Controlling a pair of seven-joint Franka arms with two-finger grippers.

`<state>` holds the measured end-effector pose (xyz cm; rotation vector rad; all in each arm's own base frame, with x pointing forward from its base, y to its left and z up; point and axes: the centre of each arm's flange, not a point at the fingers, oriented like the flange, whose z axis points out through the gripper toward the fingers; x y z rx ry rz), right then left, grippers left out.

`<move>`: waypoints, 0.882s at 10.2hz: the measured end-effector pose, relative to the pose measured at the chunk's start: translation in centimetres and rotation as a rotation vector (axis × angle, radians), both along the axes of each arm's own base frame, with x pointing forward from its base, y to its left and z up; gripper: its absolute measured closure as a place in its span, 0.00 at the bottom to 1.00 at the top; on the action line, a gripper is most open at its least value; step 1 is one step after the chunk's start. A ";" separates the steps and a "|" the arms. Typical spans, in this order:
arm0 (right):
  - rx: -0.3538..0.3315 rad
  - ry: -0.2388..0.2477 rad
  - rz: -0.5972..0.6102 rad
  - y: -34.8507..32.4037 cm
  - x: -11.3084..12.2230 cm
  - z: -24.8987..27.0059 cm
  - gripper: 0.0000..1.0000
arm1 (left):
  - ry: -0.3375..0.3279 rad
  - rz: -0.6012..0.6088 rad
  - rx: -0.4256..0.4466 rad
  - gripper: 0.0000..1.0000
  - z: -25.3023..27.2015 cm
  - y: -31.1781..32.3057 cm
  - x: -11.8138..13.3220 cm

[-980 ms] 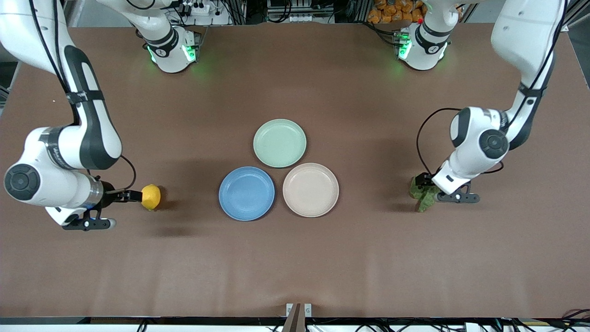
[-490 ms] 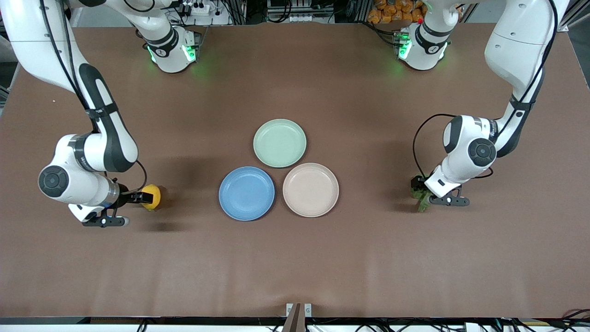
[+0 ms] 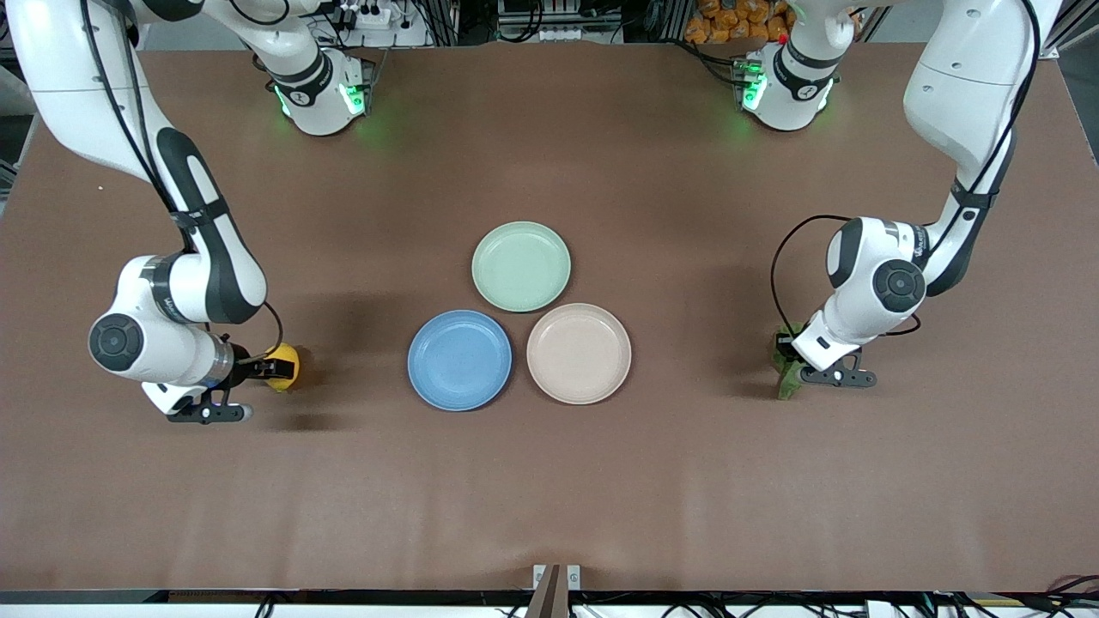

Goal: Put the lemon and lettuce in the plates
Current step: 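Grasp the lemon with the right gripper while the left gripper grasps the lettuce, then carry the lemon over the blue plate while the left gripper carries lettuce to cream plate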

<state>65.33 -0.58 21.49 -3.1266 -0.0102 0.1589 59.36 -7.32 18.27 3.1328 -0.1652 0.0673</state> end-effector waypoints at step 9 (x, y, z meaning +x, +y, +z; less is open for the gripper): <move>0.011 0.047 0.013 1.1 0.0 -1.1 0.38 | -0.013 -0.002 -0.005 0.97 14.3 -14.8 1.9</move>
